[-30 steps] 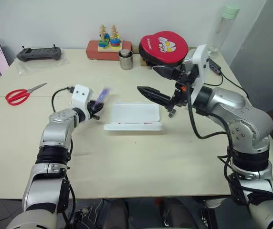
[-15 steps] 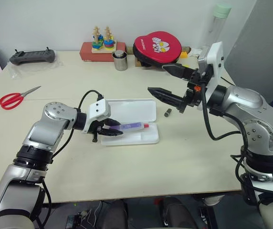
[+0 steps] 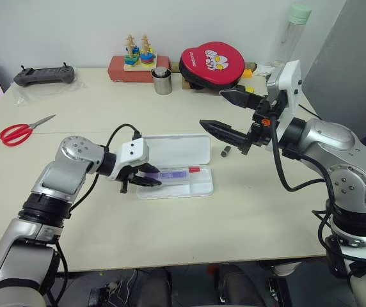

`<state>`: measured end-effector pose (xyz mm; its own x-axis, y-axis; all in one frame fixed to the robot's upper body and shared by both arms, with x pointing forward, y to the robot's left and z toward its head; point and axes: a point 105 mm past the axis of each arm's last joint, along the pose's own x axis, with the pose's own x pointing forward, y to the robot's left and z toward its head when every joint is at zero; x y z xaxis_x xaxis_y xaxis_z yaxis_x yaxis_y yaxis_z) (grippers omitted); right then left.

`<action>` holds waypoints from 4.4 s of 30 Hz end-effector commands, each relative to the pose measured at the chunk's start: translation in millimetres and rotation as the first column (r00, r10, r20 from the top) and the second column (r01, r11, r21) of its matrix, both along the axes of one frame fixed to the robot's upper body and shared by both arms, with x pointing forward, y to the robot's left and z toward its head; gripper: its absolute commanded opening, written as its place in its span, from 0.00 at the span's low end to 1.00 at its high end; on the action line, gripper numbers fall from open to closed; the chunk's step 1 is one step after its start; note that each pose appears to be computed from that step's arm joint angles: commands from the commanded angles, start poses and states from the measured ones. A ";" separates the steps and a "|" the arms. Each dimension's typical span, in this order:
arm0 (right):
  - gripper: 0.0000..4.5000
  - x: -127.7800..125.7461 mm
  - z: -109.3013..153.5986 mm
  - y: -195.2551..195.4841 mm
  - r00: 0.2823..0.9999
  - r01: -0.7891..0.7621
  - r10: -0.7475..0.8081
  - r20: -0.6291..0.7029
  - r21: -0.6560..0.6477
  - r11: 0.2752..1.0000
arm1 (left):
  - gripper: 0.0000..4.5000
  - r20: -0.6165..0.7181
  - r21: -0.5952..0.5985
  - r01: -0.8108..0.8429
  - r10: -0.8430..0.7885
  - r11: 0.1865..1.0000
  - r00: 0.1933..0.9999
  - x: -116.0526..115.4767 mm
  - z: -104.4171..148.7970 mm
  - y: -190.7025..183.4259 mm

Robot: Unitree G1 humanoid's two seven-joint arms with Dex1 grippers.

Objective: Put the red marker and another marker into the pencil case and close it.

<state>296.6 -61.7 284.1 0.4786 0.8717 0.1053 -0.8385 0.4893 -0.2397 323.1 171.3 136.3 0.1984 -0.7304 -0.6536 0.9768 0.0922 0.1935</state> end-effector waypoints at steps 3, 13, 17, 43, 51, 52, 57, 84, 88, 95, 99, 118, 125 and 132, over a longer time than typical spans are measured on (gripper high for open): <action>1.00 -9.8 7.5 -1.0 0.999 -0.020 0.021 0.045 -0.003 1.000 | 0.27 0.023 0.065 0.012 -0.013 0.998 1.000 -3.4 2.5 7.1; 1.00 -11.4 -0.3 0.2 0.999 -0.031 0.032 0.022 -0.021 0.999 | 0.57 0.012 0.063 0.015 -0.015 0.998 1.000 -4.3 -1.6 7.9; 1.00 -10.9 -4.4 -1.0 1.000 -0.026 0.027 0.007 -0.026 0.999 | 0.76 0.009 0.050 0.016 -0.016 0.999 1.000 -5.2 -1.2 6.8; 1.00 119.1 -143.9 -58.9 0.475 0.815 -0.773 -0.421 -0.121 0.567 | 1.00 0.207 -0.629 -0.066 0.249 0.774 0.946 21.2 92.6 -104.5; 1.00 118.9 -174.5 -32.4 0.471 0.770 -0.768 -0.434 -0.222 0.598 | 1.00 0.232 -0.639 -0.070 0.278 0.766 0.932 24.5 99.1 -102.8; 0.96 118.0 -178.0 -29.9 0.471 0.766 -0.773 -0.426 -0.236 0.597 | 1.00 0.234 -0.640 -0.068 0.279 0.765 0.931 24.7 100.1 -102.9; 0.73 115.0 -187.7 -34.6 0.456 0.768 -0.813 -0.361 -0.302 0.565 | 1.00 0.244 -0.636 -0.069 0.285 0.769 0.927 25.9 100.1 -101.6; 0.07 7.6 -115.8 -14.4 0.961 -0.060 -0.031 -0.274 -0.319 0.946 | 1.00 0.166 -0.366 0.052 0.010 0.929 0.986 -10.0 67.7 -38.6; 0.07 1.9 -145.3 1.5 0.943 -0.129 -0.011 -0.332 -0.398 0.908 | 1.00 0.115 -0.317 0.038 -0.002 0.948 0.993 -16.5 59.3 -25.5; 0.07 13.4 -163.9 16.1 0.937 -0.126 -0.036 -0.347 -0.432 0.893 | 1.00 0.110 -0.306 0.005 0.030 0.952 0.993 -17.2 55.1 -20.3; 0.07 18.2 -166.6 15.3 0.938 -0.122 -0.044 -0.345 -0.445 0.887 | 1.00 0.117 -0.307 -0.001 0.039 0.952 0.992 -17.1 55.4 -20.7; 0.64 66.5 -46.8 31.1 0.973 -0.037 0.000 -0.230 -0.157 0.987 | 1.00 0.034 -0.576 -0.233 0.308 0.783 0.951 -7.8 83.8 -3.5; 0.24 137.9 -48.2 30.3 0.941 0.206 -0.259 -0.219 -0.239 0.949 | 1.00 0.063 -0.622 -0.321 0.454 0.714 0.889 -1.3 89.2 16.6; 0.01 149.2 -74.5 40.4 0.942 0.180 -0.266 -0.207 -0.359 0.916 | 1.00 0.068 -0.628 -0.336 0.479 0.702 0.875 -12.7 91.0 18.6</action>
